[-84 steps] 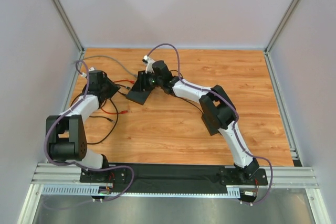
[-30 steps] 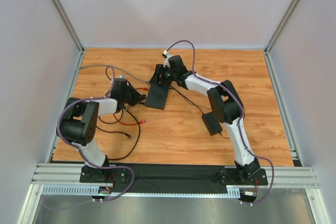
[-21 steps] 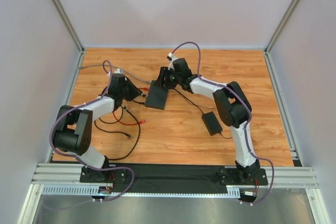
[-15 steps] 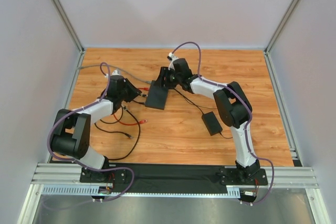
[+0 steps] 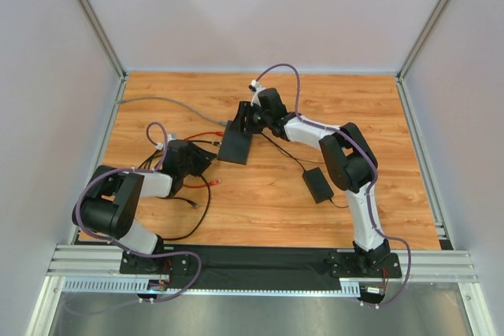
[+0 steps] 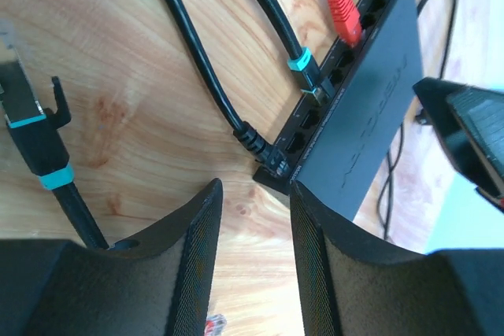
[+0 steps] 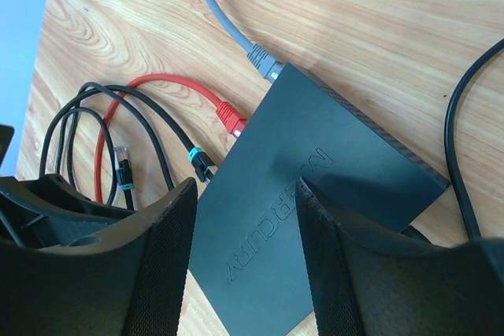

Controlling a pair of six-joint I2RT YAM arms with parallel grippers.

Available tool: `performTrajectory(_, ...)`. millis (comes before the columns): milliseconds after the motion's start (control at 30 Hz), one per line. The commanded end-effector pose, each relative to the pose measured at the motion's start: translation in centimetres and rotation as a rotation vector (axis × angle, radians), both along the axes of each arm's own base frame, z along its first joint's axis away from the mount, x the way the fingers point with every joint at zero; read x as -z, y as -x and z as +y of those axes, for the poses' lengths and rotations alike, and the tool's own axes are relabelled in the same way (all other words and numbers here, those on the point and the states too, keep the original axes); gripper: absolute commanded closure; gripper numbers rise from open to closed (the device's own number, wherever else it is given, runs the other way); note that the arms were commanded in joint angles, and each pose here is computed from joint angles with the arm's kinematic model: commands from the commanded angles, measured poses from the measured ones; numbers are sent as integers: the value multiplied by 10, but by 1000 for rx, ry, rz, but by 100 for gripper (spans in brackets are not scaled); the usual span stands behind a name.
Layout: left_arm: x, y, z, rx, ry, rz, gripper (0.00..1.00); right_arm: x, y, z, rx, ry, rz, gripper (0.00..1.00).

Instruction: Pull the plug from the switch port

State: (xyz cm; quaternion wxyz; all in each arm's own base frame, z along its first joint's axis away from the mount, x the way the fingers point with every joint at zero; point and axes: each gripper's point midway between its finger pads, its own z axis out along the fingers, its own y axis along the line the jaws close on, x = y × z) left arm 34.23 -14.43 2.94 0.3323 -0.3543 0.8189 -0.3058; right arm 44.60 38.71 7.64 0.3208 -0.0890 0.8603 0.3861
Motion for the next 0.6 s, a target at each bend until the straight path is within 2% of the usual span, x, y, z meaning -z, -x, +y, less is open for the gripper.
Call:
performTrajectory(0, -24, -20, -6, -65, 105, -119, 52, -19, -6, 10, -9, -42, -39, 45)
performTrajectory(567, -1, -23, -9, -121, 189, -61, 57, -17, -7, 12, -20, -49, -38, 45)
